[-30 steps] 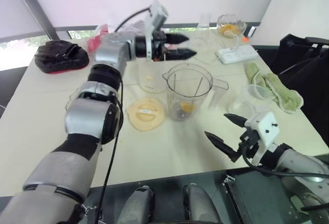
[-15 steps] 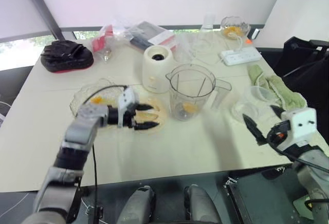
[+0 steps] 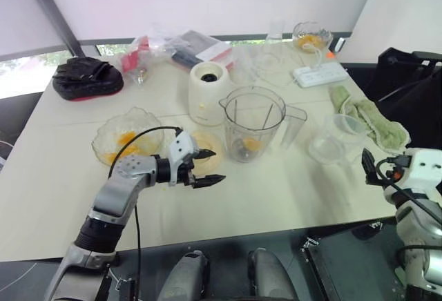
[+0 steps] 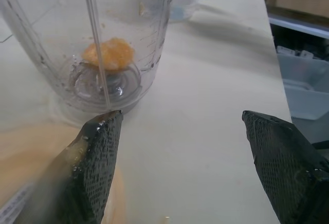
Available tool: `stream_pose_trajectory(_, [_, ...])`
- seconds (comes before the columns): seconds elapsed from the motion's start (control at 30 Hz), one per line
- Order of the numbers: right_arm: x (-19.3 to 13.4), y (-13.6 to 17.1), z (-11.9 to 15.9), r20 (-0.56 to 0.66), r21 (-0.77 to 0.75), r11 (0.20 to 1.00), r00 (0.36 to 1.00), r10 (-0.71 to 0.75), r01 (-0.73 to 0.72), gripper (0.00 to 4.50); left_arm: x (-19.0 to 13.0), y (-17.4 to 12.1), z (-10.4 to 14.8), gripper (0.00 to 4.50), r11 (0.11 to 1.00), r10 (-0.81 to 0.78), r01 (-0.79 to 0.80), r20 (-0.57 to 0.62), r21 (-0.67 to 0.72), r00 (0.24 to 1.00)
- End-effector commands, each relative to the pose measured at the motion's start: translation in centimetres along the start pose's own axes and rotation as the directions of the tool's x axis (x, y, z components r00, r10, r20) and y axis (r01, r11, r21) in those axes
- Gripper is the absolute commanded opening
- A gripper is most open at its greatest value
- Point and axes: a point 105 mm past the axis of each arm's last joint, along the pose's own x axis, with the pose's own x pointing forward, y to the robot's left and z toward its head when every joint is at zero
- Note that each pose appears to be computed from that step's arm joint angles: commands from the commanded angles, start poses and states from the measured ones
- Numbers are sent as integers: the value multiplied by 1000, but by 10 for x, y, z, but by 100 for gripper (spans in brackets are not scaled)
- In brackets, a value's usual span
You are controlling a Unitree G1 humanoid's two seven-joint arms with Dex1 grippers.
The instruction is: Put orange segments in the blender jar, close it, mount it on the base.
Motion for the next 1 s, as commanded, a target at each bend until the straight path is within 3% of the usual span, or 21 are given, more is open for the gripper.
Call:
stream_pose_trajectory(0.03, [5,-4,1,13,-10,1000,1000,-23,23,450,-4,-4,9,386,999,3,-3,14,36,1000])
stream_pose_trajectory(1.0, [54,-16,-16,-35,65,991,993,-117,119,450,-12,-7,6,386,995,70,-68,-27,72,997])
